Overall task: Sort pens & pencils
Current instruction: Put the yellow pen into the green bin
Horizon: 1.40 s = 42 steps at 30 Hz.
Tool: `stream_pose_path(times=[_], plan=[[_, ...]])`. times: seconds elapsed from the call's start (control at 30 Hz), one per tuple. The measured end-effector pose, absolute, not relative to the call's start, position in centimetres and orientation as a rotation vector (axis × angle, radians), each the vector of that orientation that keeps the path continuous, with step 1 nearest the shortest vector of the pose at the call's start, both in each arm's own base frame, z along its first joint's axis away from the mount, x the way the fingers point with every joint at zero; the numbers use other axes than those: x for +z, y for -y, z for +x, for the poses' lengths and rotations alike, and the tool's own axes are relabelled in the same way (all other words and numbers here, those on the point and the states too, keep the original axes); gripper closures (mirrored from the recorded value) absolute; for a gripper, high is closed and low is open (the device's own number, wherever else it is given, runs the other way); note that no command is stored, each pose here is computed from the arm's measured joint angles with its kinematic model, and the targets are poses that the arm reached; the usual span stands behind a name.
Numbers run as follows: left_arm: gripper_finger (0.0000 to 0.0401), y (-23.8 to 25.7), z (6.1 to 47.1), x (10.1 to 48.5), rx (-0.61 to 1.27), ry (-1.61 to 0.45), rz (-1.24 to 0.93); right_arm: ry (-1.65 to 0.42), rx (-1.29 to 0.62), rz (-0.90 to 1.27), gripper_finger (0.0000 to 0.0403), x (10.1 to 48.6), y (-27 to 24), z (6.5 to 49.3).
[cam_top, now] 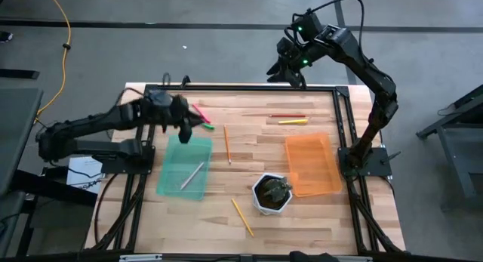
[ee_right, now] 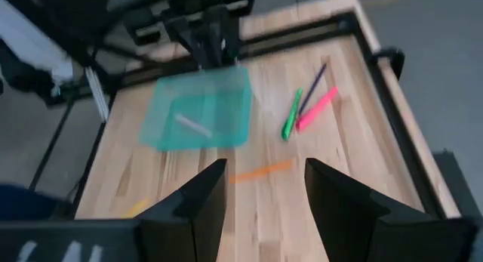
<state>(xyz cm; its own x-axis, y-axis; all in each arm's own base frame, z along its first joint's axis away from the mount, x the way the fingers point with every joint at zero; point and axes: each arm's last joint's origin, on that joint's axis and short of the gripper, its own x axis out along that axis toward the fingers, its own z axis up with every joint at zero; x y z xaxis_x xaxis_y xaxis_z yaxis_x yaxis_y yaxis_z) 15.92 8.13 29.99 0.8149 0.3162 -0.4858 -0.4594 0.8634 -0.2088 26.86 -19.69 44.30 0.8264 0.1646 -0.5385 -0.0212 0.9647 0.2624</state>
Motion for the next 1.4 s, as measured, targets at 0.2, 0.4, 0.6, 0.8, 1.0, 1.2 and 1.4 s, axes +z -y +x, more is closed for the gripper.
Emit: stream_pose_path(times=[0.2, 0.4, 0.6, 0.8, 1.0, 1.2, 1.4], plan=[[0.0322, -10.1, 14.7, 32.8, 0.474, -0.386, -0.219, -0.460, 0.142, 0.233, 0.0233, 45.2, 19.3, 28.8], [0.0322, -11.2, 13.8, 33.1, 0.500, -0.379, -0.187, -0.817, 0.132, 0.278, 0.0233, 39.7, 19.1, 30.8], [0.0322, -11.7, 13.7, 33.0, 0.504, -0.395, -0.154, -0.966, 0.103, 0.285, 0.0233, 36.3, 20.6, 32.1], [0.0322, -11.9, 14.0, 32.7, 0.480, -0.418, -0.132, -1.053, 0.018, 0.277, 0.0233, 34.7, 21.6, 32.5], [0.0322, -11.7, 13.9, 32.4, 0.462, -0.456, -0.127, -1.135, -0.020, 0.242, 0.0234, 33.6, 21.9, 32.8], [0.0323, -11.6, 13.8, 32.1, 0.460, -0.483, -0.141, -1.126, -0.028, 0.299, 0.0234, 33.9, 22.5, 31.8], [0.0323, -11.6, 13.7, 32.1, 0.472, -0.489, -0.140, -0.970, -0.047, 0.328, 0.0234, 37.6, 21.8, 29.9]])
